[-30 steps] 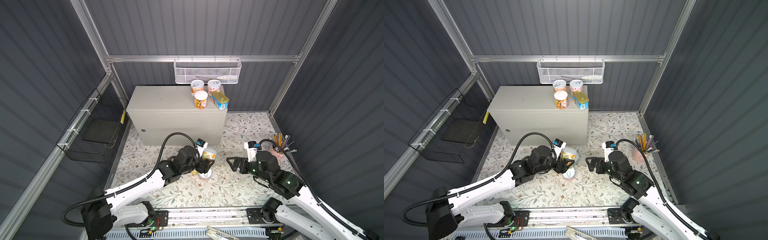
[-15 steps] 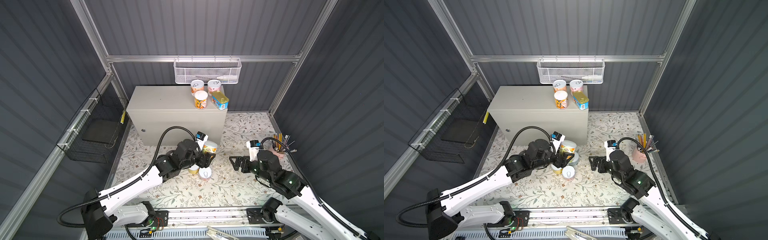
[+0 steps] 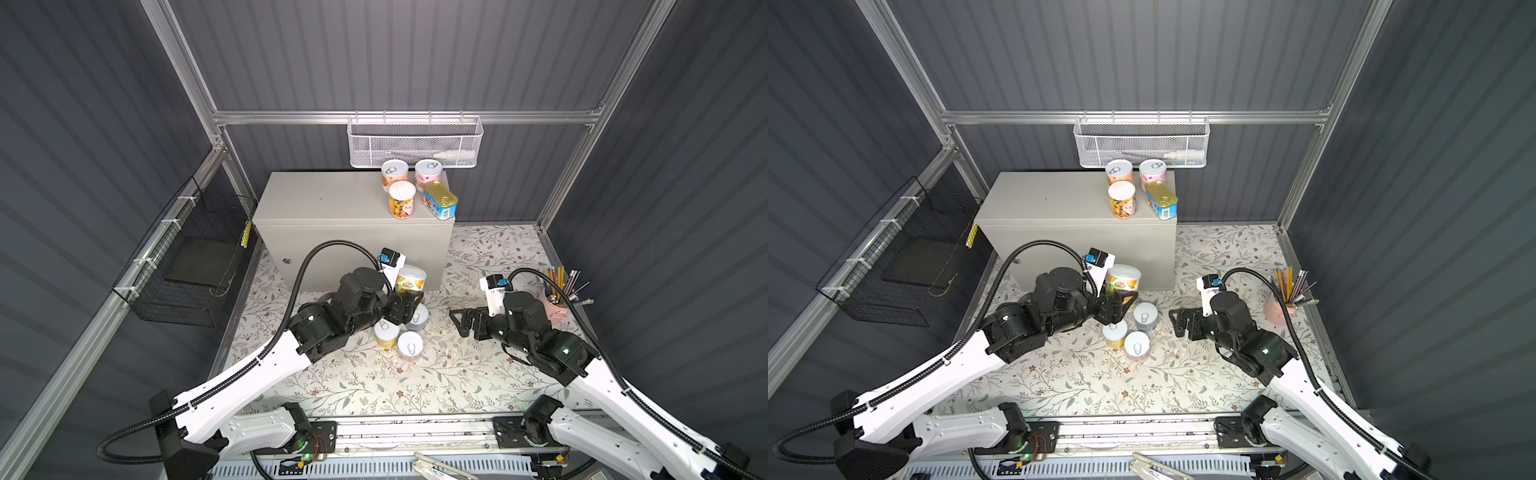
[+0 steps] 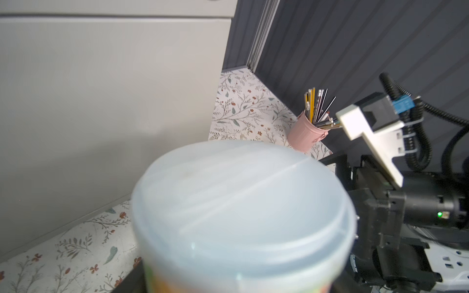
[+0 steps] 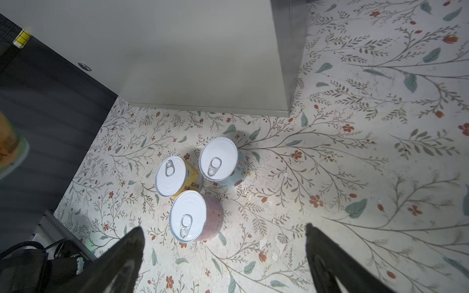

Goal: Place and organize the canned foods onto the counter
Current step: 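Carry the peach-print can with the left gripper up onto the cabinet top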

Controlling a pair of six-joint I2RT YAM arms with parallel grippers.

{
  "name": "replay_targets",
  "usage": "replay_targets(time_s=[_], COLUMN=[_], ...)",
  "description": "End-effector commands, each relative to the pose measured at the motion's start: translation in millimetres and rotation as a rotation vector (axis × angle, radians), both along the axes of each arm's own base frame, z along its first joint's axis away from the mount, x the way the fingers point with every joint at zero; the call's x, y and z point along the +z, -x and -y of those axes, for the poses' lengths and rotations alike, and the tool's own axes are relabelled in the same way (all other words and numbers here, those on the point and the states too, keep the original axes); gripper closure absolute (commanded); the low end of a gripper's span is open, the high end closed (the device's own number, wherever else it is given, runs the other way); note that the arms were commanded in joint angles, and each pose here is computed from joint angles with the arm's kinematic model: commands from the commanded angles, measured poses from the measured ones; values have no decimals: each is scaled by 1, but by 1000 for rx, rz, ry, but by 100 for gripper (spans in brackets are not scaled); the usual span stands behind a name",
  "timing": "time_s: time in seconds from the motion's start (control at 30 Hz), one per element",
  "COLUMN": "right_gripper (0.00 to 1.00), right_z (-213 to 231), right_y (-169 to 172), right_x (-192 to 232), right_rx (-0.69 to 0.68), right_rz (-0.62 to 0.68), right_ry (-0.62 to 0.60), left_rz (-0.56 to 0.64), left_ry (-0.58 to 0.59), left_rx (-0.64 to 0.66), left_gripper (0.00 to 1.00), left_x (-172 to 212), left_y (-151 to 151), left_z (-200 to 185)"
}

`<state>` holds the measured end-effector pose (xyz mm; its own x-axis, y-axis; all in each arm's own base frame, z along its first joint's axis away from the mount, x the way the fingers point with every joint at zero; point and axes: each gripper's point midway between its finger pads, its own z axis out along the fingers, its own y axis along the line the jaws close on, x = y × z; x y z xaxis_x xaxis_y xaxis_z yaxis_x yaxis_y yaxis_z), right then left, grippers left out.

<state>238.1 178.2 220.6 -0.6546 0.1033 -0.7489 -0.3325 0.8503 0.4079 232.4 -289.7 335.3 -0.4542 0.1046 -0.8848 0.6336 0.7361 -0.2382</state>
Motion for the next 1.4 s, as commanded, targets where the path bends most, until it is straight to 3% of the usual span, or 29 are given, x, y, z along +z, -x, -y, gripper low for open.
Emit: replay_targets(time_s=[0.0,0.3,0.6,1.37], right_gripper=[1,1,1,1], right_z=[-8,-6,4,18], right_y=[-6,-2,3,10], right_x=[13,12,10,5], right_rx=[22,28,14,-15], right_rz=[61,80,90,84], right_ry=[-49,-69,-38,-11], left_rz=[167,307,398,382], left_ry=[75,-7,-14,37], left_rx=[44,98,132,295], left_gripper=[60,59,59,59], left_x=[69,118,157,170], left_y=[-5,-20,-43,-175], left_z=[-15,-22,-19,-80])
